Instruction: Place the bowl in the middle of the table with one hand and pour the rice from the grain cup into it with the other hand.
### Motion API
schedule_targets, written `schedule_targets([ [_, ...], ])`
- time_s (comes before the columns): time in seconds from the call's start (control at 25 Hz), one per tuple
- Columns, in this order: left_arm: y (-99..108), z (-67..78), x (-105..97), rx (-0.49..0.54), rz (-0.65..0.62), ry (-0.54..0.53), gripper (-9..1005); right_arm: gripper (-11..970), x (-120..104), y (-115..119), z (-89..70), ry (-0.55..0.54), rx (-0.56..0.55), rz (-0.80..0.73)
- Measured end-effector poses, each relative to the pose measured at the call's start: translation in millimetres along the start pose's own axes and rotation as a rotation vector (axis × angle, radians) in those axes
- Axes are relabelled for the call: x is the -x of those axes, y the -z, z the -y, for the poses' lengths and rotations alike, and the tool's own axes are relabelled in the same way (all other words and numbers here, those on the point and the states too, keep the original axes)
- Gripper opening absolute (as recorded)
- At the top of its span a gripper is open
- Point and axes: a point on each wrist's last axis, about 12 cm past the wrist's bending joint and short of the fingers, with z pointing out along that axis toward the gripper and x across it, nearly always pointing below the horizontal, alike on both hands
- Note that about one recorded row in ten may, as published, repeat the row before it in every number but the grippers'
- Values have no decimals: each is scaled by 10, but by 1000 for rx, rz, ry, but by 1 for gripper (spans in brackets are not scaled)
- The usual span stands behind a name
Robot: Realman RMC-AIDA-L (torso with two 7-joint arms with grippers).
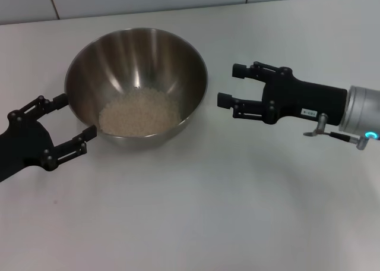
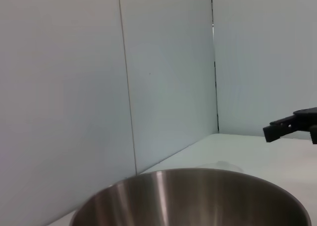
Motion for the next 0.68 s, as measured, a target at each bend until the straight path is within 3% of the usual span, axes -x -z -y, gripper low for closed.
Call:
schedule_targets([
  [0.68,-17,-14,18,-8,-3,5,815,818,19,13,37,-11,2,-37],
])
